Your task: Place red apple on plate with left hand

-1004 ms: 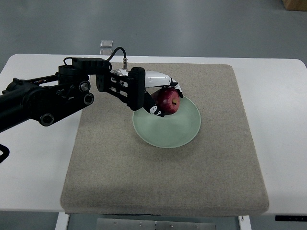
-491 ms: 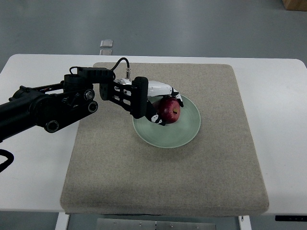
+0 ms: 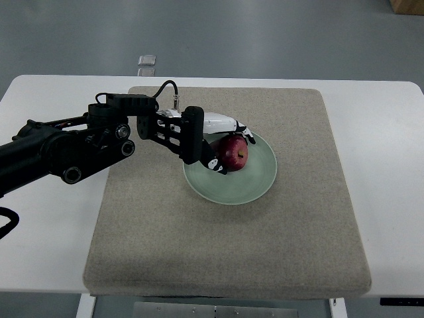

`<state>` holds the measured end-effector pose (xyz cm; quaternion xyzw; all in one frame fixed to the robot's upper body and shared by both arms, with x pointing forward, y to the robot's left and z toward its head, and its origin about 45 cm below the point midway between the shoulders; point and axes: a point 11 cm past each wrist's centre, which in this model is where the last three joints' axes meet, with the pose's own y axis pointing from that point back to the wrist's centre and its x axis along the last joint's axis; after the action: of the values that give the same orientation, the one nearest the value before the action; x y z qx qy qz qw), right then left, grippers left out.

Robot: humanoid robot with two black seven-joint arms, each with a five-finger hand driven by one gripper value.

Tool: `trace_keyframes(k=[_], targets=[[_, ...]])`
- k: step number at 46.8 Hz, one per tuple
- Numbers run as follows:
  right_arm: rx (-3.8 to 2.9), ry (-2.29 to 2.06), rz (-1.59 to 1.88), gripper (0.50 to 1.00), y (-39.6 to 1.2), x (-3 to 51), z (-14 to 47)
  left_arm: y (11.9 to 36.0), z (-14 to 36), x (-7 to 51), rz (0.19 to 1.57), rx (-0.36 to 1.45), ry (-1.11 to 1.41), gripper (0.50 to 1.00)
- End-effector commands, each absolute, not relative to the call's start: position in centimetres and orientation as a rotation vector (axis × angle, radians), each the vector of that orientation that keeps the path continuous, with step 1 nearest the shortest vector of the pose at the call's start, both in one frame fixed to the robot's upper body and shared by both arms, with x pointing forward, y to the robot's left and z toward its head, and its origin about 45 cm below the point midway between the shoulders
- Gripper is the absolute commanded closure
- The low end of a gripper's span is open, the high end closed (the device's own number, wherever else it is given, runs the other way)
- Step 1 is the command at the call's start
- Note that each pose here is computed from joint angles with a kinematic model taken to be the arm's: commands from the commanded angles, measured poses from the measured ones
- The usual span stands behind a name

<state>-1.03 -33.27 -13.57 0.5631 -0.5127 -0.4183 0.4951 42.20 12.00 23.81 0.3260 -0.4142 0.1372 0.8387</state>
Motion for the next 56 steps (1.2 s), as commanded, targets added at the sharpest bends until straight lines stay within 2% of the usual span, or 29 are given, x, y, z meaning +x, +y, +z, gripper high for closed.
trace_keyframes(k=[1, 5, 9, 15, 24, 56], targets=[[1.364, -1.242, -1.012, 0.536, -33.3, -1.0, -13.6, 12.1, 23.5, 42.1, 0.291, 0.691, -0.87, 0.632], [1.365, -1.242, -1.014, 0.536, -33.3, -1.0, -13.6, 12.2, 23.4, 42.1, 0.294, 0.691, -0.862, 0.622], [1.364, -1.242, -1.012, 0.536, -33.3, -1.0, -13.6, 12.2, 23.4, 42.1, 0.297, 0.687, -0.856, 0.577], [1.365, -1.242, -1.014, 0.536, -33.3, -1.0, -13.6, 12.3, 23.6, 42.3, 0.312, 0.682, -0.851, 0.542], [1.364, -1.244, -1.013, 0.536, -33.3, -1.0, -13.6, 13.2, 23.8, 43.2, 0.346, 0.7, -0.846, 0.542], [1.364, -1.242, -1.012, 0.536, -33.3, -1.0, -13.6, 19.5, 26.7, 47.9, 0.61, 0.726, -0.788, 0.536]])
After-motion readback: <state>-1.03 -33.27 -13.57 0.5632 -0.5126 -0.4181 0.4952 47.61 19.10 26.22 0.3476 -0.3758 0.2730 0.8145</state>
